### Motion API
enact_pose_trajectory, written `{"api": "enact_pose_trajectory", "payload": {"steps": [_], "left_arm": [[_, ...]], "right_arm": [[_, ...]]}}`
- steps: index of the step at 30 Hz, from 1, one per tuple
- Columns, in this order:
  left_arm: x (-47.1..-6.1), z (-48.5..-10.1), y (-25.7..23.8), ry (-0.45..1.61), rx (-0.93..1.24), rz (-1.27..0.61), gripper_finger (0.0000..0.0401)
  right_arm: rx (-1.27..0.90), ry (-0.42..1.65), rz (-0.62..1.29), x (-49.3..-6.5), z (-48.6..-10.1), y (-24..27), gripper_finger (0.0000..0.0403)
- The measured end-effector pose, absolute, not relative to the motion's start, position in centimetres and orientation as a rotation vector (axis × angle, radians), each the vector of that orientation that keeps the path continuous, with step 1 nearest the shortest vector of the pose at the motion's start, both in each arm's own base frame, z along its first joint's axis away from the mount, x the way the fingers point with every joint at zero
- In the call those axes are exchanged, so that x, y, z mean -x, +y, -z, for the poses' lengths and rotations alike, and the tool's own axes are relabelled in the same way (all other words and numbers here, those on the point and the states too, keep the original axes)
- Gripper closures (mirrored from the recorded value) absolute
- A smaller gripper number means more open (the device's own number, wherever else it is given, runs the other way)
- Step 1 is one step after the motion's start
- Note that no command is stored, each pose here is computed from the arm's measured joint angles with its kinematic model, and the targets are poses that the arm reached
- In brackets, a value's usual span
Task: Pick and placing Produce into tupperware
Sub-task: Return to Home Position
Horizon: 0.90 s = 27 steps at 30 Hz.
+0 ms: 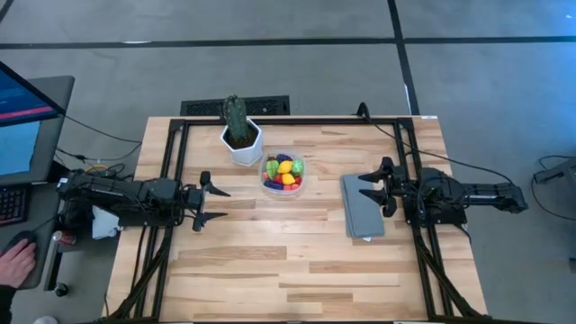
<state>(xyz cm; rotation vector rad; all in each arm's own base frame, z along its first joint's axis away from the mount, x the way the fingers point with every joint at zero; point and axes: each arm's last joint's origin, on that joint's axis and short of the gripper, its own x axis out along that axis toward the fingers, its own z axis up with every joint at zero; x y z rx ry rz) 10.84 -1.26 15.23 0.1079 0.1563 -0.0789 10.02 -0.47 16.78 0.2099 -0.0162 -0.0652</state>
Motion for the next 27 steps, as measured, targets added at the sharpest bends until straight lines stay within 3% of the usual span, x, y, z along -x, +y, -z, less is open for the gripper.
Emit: {"api": "enact_pose_trajectory", "payload": {"steps": [27], "left_arm": [[-10.84, -15.22, -1.26, 0.157, -0.102, 0.078, 0.0129]], "right_arm": [[-0.21, -0.016, 0.065, -10.02, -16.78, -0.48, 0.0143]]}}
